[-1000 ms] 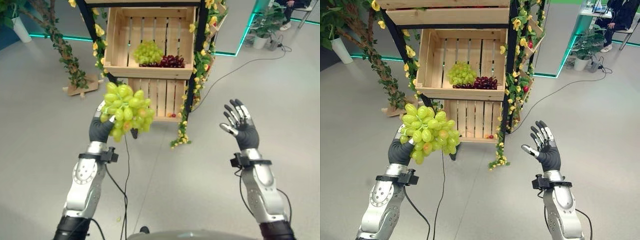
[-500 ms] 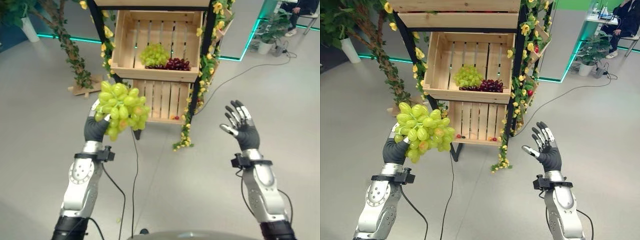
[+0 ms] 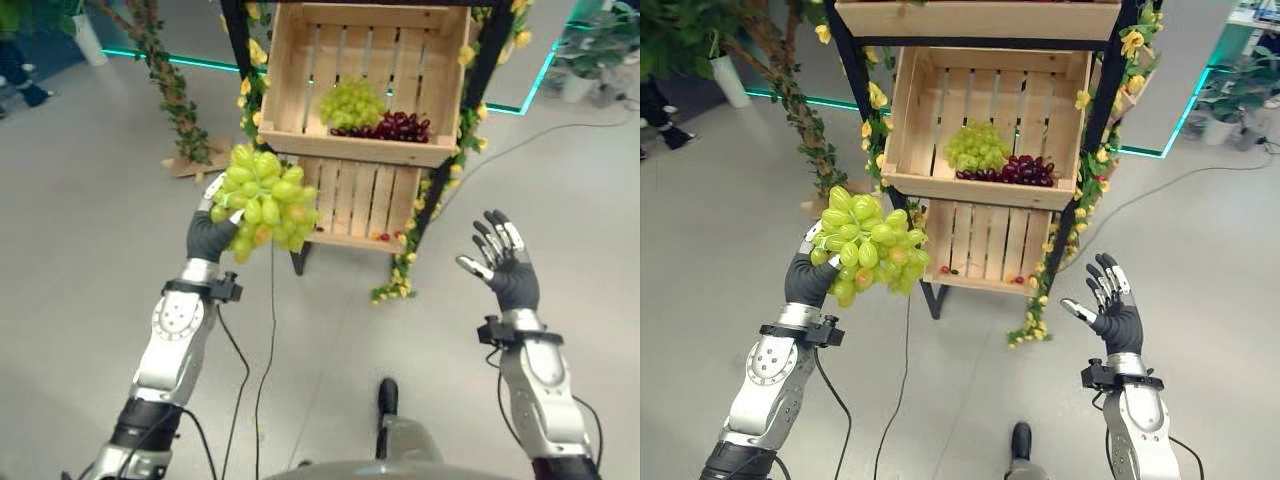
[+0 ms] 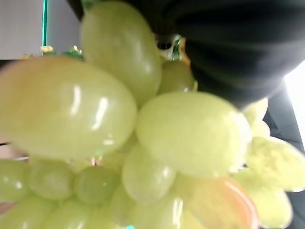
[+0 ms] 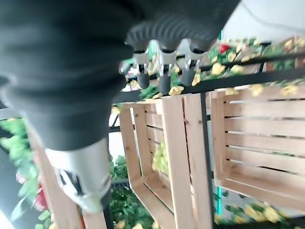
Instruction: Pick up the fruits from the basket on one side to the basket on the other side
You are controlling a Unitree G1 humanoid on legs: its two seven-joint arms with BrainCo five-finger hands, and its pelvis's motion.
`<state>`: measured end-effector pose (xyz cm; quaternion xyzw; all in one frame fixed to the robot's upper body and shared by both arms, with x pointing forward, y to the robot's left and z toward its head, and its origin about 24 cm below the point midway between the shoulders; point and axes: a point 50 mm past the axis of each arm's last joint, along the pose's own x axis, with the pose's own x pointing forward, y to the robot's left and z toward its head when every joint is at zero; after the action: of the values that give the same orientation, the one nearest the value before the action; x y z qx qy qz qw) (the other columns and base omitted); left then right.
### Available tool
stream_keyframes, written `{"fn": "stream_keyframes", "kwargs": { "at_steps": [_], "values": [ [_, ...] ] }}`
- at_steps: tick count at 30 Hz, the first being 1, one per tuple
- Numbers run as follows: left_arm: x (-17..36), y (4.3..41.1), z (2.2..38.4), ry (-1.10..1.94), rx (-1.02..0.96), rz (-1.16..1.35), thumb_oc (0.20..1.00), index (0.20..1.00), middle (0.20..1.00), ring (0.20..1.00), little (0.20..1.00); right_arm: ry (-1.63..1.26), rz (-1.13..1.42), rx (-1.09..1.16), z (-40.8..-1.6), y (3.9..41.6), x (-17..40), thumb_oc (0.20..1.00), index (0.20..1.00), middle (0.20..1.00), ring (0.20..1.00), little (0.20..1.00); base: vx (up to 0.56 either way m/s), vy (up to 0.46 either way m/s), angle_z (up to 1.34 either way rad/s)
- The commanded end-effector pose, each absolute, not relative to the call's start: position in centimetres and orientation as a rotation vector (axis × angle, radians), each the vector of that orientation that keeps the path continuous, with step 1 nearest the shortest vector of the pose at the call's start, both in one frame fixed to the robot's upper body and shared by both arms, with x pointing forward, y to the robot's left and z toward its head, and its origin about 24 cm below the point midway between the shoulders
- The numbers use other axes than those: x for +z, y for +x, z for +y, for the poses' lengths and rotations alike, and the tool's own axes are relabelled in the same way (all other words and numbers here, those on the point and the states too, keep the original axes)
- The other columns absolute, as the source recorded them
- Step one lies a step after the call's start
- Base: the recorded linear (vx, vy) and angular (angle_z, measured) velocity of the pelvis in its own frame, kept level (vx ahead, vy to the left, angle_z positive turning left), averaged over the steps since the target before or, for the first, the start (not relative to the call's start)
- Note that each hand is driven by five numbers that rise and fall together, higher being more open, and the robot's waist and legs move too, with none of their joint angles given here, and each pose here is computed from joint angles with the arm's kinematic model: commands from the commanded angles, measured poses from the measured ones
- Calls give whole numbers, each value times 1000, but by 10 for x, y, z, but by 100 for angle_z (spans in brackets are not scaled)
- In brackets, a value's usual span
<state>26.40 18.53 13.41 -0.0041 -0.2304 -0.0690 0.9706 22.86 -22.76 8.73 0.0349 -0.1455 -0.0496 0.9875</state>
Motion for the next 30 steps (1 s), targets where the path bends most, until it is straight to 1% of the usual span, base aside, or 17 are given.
{"fn": "stream_keyframes", "kwargs": {
  "at_steps": [1, 4, 6, 10, 11, 12, 18, 20, 28, 29, 30],
  "values": [
    [185, 258, 178, -48, -191, -730, 200, 200, 200, 200, 200, 85, -485, -59, -228, 235, 123, 1000, 1000, 1000, 1000, 1000, 232, -308, 19],
    [187, 258, 177, -60, -207, -733, 200, 200, 200, 200, 200, 94, -467, -62, -230, 234, 121, 1000, 1000, 1000, 1000, 1000, 244, -298, -20],
    [186, 259, 177, -56, -195, -725, 200, 200, 200, 200, 200, 98, -451, -77, -232, 234, 118, 1000, 1000, 1000, 1000, 1000, 234, -38, -30],
    [186, 256, 181, -20, -165, -730, 200, 200, 200, 200, 200, 92, -449, -84, -232, 236, 117, 1000, 1000, 1000, 1000, 1000, 246, 91, -19],
    [184, 254, 184, 9, -120, -736, 200, 200, 200, 200, 200, 75, -459, -110, -237, 235, 117, 1000, 1000, 1000, 1000, 1000, 213, 67, -27],
    [180, 252, 186, 9, -156, -705, 200, 200, 200, 200, 200, 63, -437, -83, -235, 235, 116, 1000, 1000, 1000, 1000, 1000, 198, 74, -56],
    [196, 251, 188, 171, -160, -771, 200, 200, 200, 200, 200, 55, -389, -45, -230, 235, 107, 1000, 1000, 1000, 1000, 1000, 169, 85, -48],
    [198, 253, 187, 165, -163, -773, 200, 200, 200, 200, 200, 52, -375, -38, -228, 233, 105, 1000, 1000, 1000, 1000, 1000, 122, 75, 2],
    [207, 277, 188, 287, -146, -752, 200, 200, 200, 200, 200, 56, -345, -42, -229, 236, 100, 1000, 1000, 1000, 1000, 1000, 42, 29, 0],
    [209, 282, 190, 305, -129, -745, 200, 200, 200, 200, 200, 58, -341, -39, -229, 236, 100, 1000, 1000, 1000, 1000, 1000, 23, 10, -9],
    [215, 294, 194, 392, -105, -731, 200, 200, 200, 200, 200, 50, -334, -31, -228, 238, 99, 1000, 1000, 1000, 1000, 1000, 23, 10, -13]
  ]
}}
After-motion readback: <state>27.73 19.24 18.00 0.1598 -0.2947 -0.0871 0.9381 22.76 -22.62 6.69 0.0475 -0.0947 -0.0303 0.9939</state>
